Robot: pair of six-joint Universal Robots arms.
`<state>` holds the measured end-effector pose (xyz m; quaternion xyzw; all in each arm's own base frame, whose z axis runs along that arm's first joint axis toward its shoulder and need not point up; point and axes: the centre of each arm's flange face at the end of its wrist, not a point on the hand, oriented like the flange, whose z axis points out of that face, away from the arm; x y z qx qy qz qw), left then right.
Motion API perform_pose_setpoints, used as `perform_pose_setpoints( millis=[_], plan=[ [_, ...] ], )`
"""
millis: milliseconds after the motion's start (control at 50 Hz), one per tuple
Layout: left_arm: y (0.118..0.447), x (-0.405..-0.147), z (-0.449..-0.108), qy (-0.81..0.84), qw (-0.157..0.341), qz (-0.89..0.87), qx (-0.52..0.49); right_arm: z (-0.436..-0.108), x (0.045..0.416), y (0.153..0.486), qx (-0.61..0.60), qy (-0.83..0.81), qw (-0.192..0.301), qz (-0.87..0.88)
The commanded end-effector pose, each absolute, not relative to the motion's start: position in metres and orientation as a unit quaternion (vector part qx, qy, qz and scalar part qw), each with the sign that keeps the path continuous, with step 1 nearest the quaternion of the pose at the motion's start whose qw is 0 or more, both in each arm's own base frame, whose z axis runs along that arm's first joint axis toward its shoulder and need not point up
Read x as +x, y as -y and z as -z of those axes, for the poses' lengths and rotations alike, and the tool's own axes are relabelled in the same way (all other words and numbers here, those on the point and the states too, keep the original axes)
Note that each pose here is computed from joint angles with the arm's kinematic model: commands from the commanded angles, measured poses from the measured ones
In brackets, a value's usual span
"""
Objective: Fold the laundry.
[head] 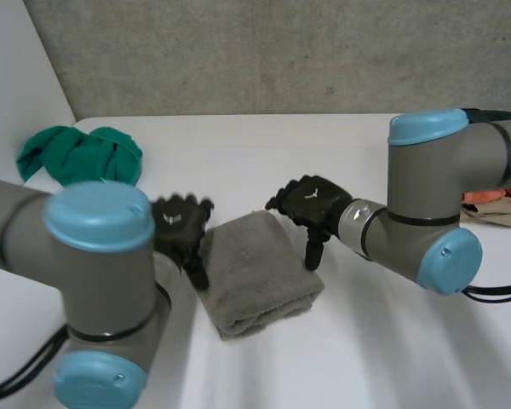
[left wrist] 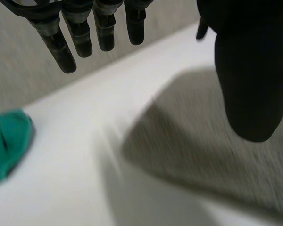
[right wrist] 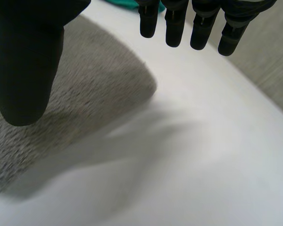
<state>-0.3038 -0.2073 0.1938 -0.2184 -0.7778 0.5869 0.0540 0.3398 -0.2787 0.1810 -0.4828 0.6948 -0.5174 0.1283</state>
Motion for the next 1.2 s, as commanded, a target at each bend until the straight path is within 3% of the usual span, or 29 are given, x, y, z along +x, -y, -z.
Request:
perform_pose_setpoints(
  millis=[20,120,240,320,680,1040,1120,1180,1200],
  plan=[
    [0.213,-0.308,-0.248,0.721,0.117,-0.639,-0.242,-0.199,0.327,0.259,-0.464,-0.665,0.106,0.576],
    [0.218,-0.314,-0.27,0.677,0.205,-0.641,-0.298,-0.181,0.312,0.227,-0.463,-0.651,0.11,0.591],
    [0.216,-0.314,-0.278,0.642,0.31,-0.592,-0.375,-0.142,0.315,0.165,-0.501,-0.633,0.141,0.573],
    [0.21,-0.318,-0.281,0.628,0.335,-0.581,-0.396,-0.123,0.317,0.156,-0.505,-0.622,0.145,0.581],
    [0.205,-0.321,-0.281,0.631,0.331,-0.582,-0.392,-0.096,0.341,0.189,-0.499,-0.592,0.134,0.619],
    [0.206,-0.321,-0.281,0.631,0.33,-0.583,-0.392,-0.103,0.361,0.211,-0.491,-0.569,0.129,0.647],
    [0.206,-0.321,-0.282,0.629,0.33,-0.585,-0.391,-0.111,0.366,0.221,-0.481,-0.563,0.127,0.66],
    [0.208,-0.321,-0.288,0.623,0.329,-0.593,-0.391,-0.129,0.371,0.228,-0.466,-0.55,0.133,0.681],
    [0.208,-0.321,-0.29,0.62,0.329,-0.596,-0.391,-0.148,0.375,0.235,-0.45,-0.537,0.138,0.7]
  ],
)
